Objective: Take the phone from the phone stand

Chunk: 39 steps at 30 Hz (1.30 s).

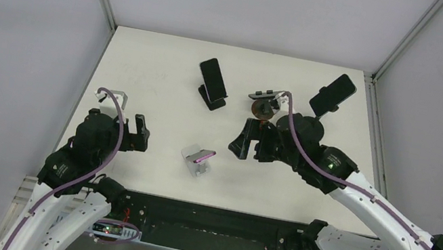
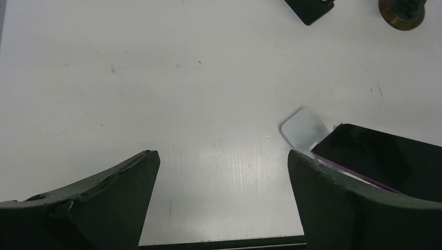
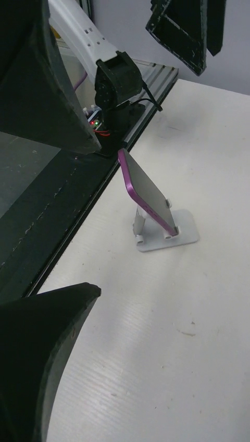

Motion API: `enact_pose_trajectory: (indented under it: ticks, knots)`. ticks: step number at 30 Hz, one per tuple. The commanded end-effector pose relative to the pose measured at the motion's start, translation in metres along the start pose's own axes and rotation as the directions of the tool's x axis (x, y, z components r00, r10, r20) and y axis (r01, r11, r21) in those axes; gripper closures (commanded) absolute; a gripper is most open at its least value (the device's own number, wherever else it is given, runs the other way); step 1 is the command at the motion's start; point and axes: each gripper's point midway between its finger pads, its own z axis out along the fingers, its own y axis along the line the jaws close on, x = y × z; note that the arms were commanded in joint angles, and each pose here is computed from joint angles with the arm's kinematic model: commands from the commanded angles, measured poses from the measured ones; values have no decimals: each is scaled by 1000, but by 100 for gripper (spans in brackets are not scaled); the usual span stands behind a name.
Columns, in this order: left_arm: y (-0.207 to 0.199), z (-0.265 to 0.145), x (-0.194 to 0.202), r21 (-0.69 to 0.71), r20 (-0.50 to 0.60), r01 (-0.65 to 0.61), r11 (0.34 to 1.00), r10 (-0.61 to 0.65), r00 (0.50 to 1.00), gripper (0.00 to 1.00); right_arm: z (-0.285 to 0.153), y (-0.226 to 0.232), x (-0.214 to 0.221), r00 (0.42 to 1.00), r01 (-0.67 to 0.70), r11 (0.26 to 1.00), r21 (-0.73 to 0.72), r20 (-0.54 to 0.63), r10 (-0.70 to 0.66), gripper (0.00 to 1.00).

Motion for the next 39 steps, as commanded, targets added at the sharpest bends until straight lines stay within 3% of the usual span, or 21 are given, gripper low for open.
enact_pose_trajectory:
  ticks: [1, 4, 9, 15, 19, 21, 23, 25, 30, 34, 36, 39]
  knots:
    - [-20, 0, -5, 110, 0, -23, 994, 23, 1000, 0, -1, 22, -10, 994, 100, 993, -66, 55, -97, 1]
    - [-32, -2, -6, 180, 10, -37, 983, 35, 999, 0, 0, 21, -7, 994, 96, 995, -40, 49, -94, 1]
    - [-55, -4, -15, 308, 73, -58, 949, 38, 997, 0, 4, 17, -13, 997, -24, 999, 28, 79, 22, 1]
    - [-91, -2, -26, 482, 197, -222, 848, 143, 970, 0, -1, 6, -11, 990, -101, 993, 67, 102, 94, 2]
    - [-119, -21, -33, 611, 318, -402, 682, 253, 914, 0, -11, -5, -5, 992, -102, 989, 102, 90, 93, 2]
    - [-136, -38, -28, 679, 405, -504, 533, 300, 864, 0, -16, -9, -1, 992, -99, 989, 109, 85, 90, 2]
    - [-153, -59, -17, 720, 527, -615, 322, 323, 786, 0, -21, -11, 3, 993, -94, 990, 102, 79, 86, 2]
    - [-160, -73, -13, 708, 611, -678, 197, 311, 728, 0, -25, -13, 7, 994, -89, 992, 90, 74, 83, 1]
    - [-172, -83, -18, 714, 652, -695, 83, 282, 704, 0, -35, -22, 16, 995, -84, 993, 85, 69, 79, 1]
    - [-172, -81, -21, 705, 660, -704, 82, 287, 694, 0, -36, -30, 22, 994, -90, 990, 105, 68, 83, 1]
    - [-165, -76, -26, 677, 658, -719, 157, 309, 687, 0, -34, -27, 22, 995, -89, 991, 96, 63, 83, 1]
    - [-150, -70, -35, 656, 600, -679, 329, 318, 734, 0, -24, -16, 16, 997, -44, 995, 85, 72, 38, 1]
